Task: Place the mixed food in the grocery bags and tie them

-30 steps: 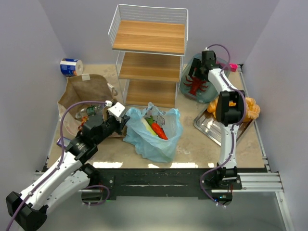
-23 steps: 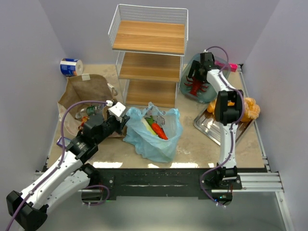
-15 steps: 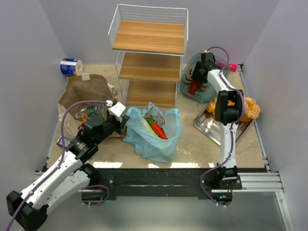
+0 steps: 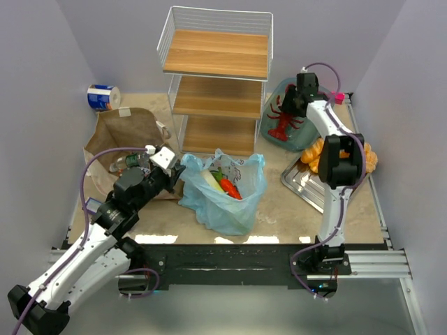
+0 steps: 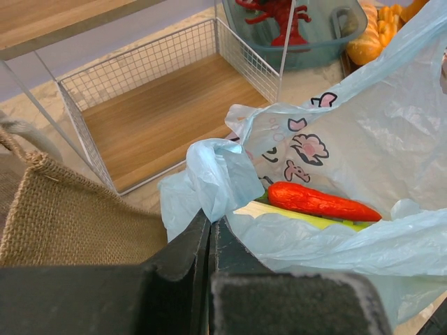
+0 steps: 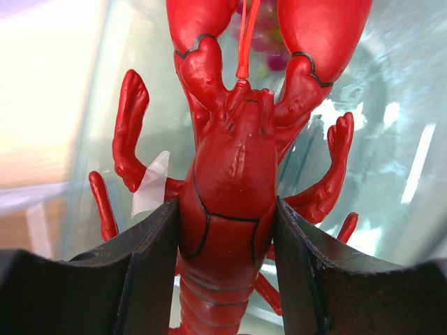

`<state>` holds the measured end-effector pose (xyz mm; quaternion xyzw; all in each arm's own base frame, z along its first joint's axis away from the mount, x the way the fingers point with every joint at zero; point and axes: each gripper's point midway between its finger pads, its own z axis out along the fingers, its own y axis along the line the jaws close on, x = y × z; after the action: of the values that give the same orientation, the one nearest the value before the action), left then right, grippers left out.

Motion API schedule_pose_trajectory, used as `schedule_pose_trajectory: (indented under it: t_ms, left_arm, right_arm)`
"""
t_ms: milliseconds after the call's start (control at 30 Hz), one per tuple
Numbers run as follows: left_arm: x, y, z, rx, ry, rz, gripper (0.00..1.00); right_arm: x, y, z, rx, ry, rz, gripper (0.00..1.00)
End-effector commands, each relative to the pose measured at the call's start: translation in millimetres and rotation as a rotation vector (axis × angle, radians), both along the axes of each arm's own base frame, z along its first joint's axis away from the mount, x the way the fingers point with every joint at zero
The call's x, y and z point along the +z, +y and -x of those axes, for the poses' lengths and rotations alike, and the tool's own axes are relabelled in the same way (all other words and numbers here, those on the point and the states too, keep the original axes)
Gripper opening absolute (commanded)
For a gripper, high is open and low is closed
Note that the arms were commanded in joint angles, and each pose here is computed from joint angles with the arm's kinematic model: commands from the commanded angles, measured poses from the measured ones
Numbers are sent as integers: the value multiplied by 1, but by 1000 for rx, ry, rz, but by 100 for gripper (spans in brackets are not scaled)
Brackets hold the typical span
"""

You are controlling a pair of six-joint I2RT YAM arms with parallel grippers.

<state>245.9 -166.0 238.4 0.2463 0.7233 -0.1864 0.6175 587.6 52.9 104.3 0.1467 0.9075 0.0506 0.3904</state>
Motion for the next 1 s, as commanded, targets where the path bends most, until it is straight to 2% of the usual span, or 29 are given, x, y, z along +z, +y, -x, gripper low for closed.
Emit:
schedule_pose_trajectory:
  t_ms: [0,167,233,267,333,367,533,700,800,900,933,967]
  left_arm:
    - [24,1,-2,6,-61,70,0]
    - [26,-3,1,-21,-63,80,0]
    - [28,-4,1,-27,-64,89,0]
    - [28,-5,2,-32,-67,90,0]
    - [30,-5,2,-36,-69,95,0]
    - [31,-6,4,-43,-73,100,0]
    - [33,-9,6,-63,-73,109,0]
    - [35,-9,9,-74,-80,118,0]
    - [35,-8,10,-70,-79,121,0]
    - [35,-8,11,-75,-81,121,0]
    - [35,-8,12,-77,-82,120,0]
    - [34,-8,12,-75,-80,117,0]
  right_arm:
    - [121,2,1,29,-266,-16,0]
    - [179,-6,29,23,-387,8,0]
    - [183,-7,41,29,-401,11,0]
    - [209,-5,49,48,-464,-7,0]
    - [216,1,60,87,-481,-22,0]
    - [234,4,70,102,-524,-30,0]
    - [243,3,84,129,-538,-14,0]
    - [199,11,88,177,-416,-51,0]
    - [144,16,94,209,-263,-95,0]
    - [97,23,105,261,-122,-180,0]
    - [85,33,113,300,-82,-249,0]
    - [86,31,111,303,-103,-288,0]
